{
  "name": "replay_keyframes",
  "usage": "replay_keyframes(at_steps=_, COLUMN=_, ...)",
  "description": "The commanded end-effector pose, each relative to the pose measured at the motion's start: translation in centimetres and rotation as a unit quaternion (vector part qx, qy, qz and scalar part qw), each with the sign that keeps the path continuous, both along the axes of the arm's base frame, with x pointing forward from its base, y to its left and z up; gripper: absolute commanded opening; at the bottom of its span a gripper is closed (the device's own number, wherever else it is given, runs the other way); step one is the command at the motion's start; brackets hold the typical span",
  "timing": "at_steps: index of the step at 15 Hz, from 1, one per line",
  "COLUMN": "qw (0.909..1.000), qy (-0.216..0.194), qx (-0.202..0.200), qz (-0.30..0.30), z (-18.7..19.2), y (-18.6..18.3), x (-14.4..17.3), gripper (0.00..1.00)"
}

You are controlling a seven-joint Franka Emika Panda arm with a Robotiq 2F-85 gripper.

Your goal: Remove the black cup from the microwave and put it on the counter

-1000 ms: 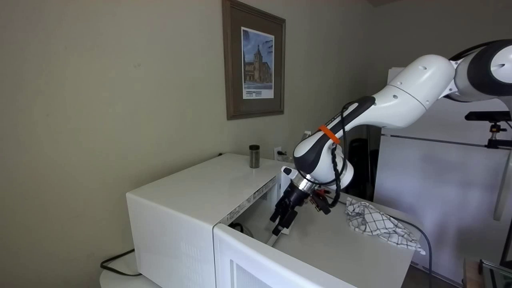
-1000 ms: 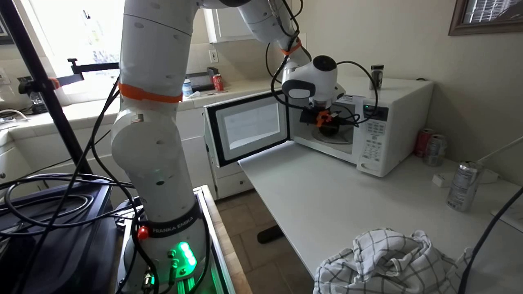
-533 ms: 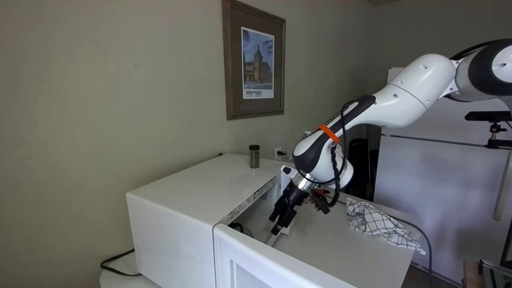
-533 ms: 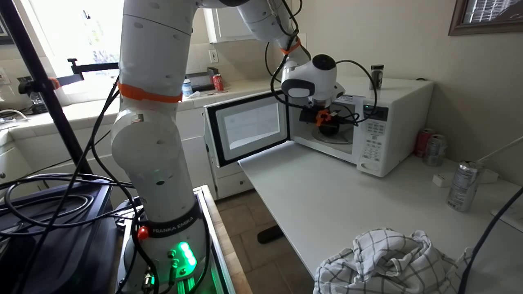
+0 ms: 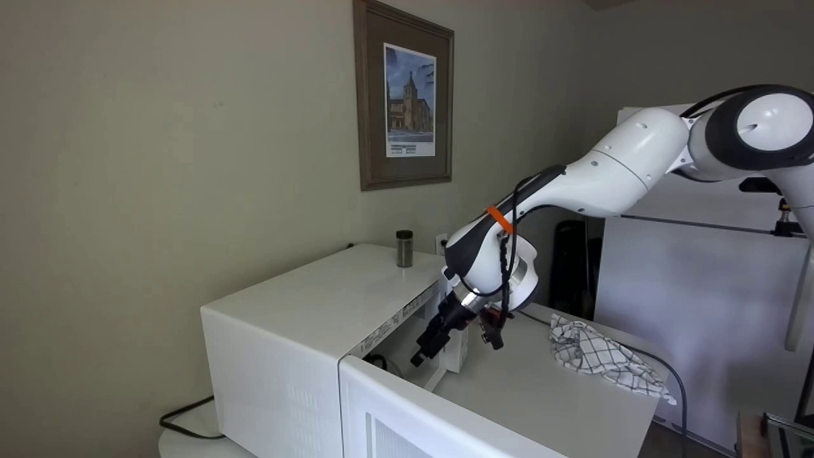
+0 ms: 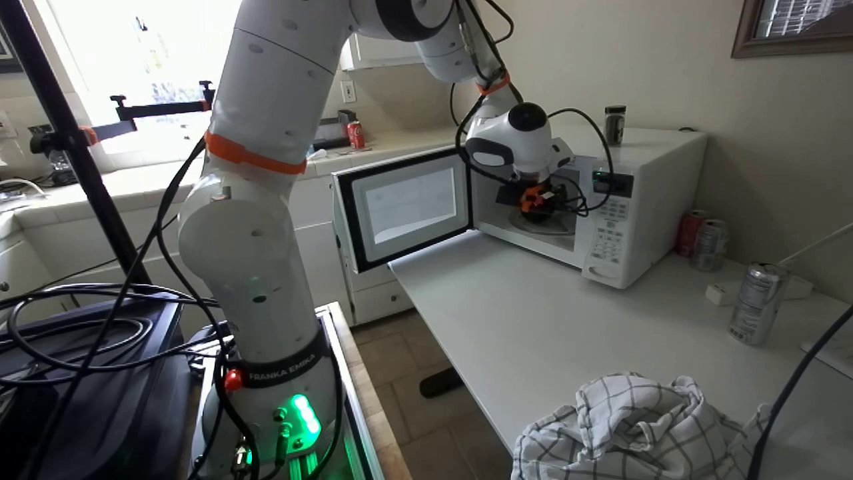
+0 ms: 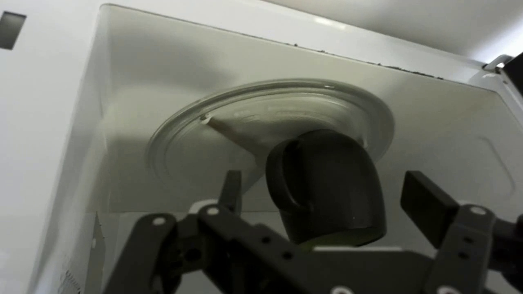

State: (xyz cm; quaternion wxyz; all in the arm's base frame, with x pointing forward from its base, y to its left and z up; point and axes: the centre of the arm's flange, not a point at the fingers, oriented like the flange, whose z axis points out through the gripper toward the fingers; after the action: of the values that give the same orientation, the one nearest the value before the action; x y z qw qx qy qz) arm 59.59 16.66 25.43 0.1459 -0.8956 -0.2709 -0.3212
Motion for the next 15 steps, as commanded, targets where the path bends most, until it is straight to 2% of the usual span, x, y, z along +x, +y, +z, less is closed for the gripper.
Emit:
replay_keyframes(at_steps=1, qw=0.9989, qy=-0.045, qx=0.012, qz=-0.010, z=-2.9, y=0.3, x=1.1, gripper=1.00)
replay_keyframes(at_steps=6, qw=0.9970, qy=-0.071, qx=0.024, qz=0.020, z=-4.3, y=0.8, x=3.1, gripper=1.00)
replay_keyframes(at_steps=11, qw=0.9958, qy=-0.084, qx=0.019, qz=0.030, z=-5.0, y=0.8, x=3.1, gripper=1.00)
replay_keyframes(at_steps=13, qw=0.9966, qy=-0.076, qx=0.020, qz=0.026, z=-5.2, y=1.1, x=2.7, gripper=1.00)
replay_keyframes(at_steps=15, qw=0.9977, qy=-0.057, qx=0.037, qz=0.000, z=-5.5, y=1.4, x=1.9, gripper=1.00)
